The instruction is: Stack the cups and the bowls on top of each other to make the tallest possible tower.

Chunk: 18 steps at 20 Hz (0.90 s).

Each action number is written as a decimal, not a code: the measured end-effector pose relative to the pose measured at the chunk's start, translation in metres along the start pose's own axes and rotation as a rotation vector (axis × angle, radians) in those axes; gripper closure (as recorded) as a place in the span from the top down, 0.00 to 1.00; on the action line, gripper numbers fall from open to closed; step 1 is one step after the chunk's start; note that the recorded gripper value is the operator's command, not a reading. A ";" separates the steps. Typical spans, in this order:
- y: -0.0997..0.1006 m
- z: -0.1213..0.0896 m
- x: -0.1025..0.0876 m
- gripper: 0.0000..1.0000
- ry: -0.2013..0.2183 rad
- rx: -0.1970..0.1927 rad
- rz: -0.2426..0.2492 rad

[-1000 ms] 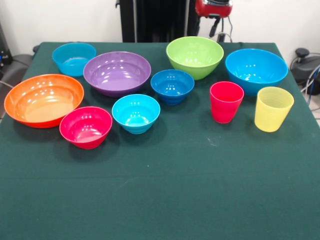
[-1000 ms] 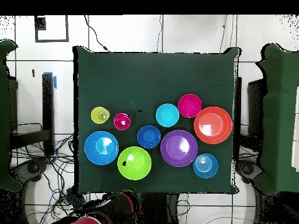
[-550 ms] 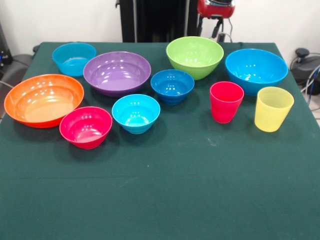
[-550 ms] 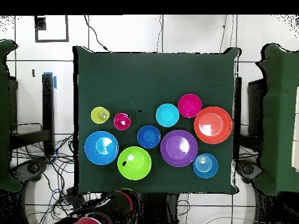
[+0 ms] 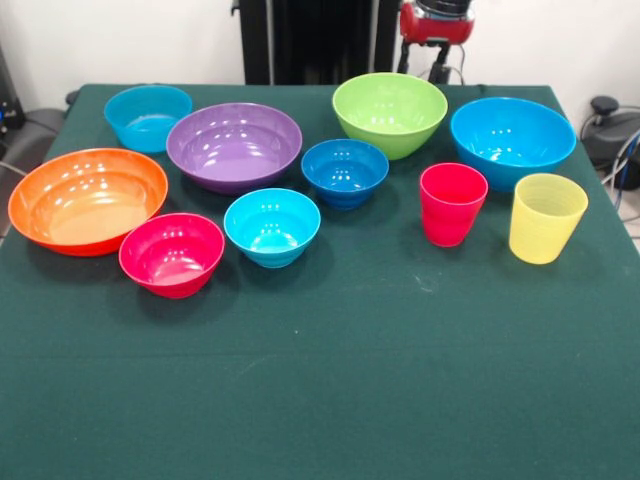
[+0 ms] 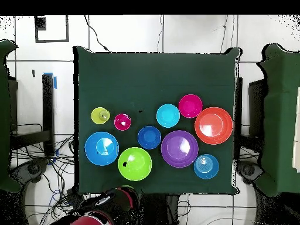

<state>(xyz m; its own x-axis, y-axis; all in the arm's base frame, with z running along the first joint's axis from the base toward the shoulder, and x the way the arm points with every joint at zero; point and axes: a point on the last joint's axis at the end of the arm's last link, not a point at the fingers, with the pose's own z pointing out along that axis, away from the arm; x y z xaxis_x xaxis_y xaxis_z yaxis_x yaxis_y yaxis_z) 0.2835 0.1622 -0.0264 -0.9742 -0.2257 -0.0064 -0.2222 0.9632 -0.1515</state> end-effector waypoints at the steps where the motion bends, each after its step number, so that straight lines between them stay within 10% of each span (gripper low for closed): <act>1: 0.000 0.000 -0.001 1.00 -0.003 0.000 -0.001; 18: -0.005 0.005 -0.016 1.00 -0.025 -0.008 0.004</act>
<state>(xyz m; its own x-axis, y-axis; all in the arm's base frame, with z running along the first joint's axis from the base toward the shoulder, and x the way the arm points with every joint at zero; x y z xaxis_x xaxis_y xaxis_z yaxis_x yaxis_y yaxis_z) 0.2999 0.1607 -0.0301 -0.9737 -0.2255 -0.0314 -0.2189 0.9651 -0.1435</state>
